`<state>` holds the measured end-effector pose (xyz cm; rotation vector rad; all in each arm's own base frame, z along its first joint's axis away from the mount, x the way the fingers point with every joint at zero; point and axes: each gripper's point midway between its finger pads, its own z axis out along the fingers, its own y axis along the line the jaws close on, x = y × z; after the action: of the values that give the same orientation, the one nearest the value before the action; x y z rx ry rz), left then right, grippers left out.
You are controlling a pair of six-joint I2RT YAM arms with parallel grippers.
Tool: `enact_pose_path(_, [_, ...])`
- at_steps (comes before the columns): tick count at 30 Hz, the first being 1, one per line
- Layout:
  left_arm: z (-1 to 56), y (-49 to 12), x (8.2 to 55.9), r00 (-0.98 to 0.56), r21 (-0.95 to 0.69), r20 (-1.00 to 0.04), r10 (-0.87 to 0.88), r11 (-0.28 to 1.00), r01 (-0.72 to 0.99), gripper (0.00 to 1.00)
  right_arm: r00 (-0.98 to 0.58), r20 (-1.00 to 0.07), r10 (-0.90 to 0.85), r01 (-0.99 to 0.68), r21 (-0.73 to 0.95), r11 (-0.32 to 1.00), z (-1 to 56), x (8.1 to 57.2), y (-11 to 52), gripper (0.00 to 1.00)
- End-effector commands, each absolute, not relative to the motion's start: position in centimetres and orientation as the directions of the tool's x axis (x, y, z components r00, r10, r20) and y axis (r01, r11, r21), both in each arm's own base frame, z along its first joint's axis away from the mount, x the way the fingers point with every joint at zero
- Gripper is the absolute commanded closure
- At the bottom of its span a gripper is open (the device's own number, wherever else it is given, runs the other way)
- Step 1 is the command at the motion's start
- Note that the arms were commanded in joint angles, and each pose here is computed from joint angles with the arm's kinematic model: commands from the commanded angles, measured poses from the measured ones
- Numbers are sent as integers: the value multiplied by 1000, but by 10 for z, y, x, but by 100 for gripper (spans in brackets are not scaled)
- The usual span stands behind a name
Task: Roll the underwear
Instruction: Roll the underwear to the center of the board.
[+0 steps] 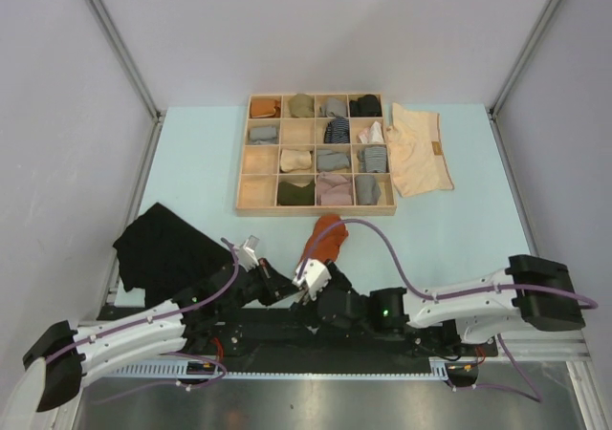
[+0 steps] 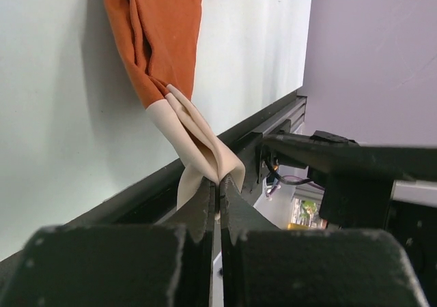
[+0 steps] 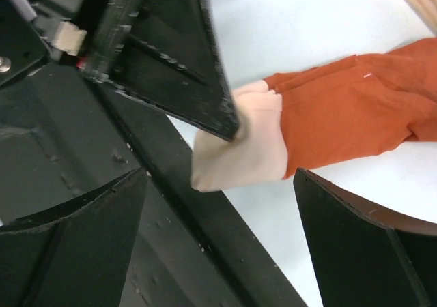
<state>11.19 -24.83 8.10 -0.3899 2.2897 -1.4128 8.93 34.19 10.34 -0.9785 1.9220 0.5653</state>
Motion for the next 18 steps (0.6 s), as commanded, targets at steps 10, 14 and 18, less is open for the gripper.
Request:
enact_pose_path(10, [91, -249, 112, -870, -917, -158, -466, 397, -46, 100, -119, -864, -490, -613, -324, 720, 109, 91, 365, 7])
enact_pose_path(14, [91, -248, 111, -870, -917, -156, -467, 395, -48, 100, -109, -849, -516, -575, -370, 730, 101, 95, 361, 9])
enact_pose_path(18, [90, -247, 111, -871, -918, -151, -468, 393, -52, 100, -88, -847, -525, -541, -401, 739, 99, 98, 358, 19])
